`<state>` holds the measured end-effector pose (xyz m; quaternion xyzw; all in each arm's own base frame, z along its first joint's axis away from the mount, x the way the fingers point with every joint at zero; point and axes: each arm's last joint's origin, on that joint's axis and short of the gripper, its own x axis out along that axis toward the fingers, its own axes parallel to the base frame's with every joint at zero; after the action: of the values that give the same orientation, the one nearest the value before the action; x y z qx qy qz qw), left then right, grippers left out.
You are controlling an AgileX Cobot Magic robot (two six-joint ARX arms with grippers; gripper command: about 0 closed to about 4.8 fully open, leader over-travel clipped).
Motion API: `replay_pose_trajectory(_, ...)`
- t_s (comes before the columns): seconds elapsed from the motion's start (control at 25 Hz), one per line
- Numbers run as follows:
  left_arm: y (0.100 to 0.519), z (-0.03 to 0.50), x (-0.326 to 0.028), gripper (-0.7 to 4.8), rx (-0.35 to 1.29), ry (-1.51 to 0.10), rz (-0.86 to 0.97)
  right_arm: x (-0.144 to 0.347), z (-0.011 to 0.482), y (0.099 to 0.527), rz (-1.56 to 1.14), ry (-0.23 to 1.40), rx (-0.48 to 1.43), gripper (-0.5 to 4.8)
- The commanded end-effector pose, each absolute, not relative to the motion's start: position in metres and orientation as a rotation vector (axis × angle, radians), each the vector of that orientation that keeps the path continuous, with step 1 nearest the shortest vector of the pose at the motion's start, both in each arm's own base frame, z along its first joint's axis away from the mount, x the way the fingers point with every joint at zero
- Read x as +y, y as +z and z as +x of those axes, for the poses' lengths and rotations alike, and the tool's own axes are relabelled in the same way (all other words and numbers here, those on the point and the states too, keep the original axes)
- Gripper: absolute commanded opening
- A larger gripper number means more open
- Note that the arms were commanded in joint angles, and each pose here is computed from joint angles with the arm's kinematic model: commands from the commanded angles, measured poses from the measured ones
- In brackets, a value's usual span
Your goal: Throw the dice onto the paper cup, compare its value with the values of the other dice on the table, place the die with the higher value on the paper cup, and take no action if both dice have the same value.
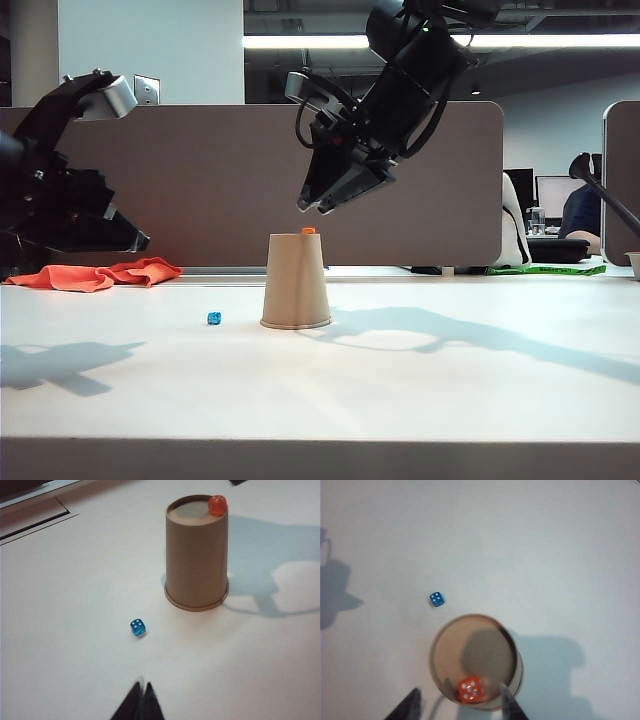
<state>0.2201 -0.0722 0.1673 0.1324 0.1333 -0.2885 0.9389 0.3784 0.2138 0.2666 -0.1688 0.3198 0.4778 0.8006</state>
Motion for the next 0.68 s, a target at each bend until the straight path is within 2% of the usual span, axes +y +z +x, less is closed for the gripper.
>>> replay_pose_trajectory(0.04,0.171,0.221,-0.073,-0.05,0.251,-0.588,0.27,0.215,0.378,0.268,-0.373,1.043,0.667,2.12)
replay_pose_trajectory(0.68,0.171,0.221,-0.073,-0.05,0.251,-0.588,0.27,0.219,0.387,0.255,-0.408,1.056,0.641,2.12)
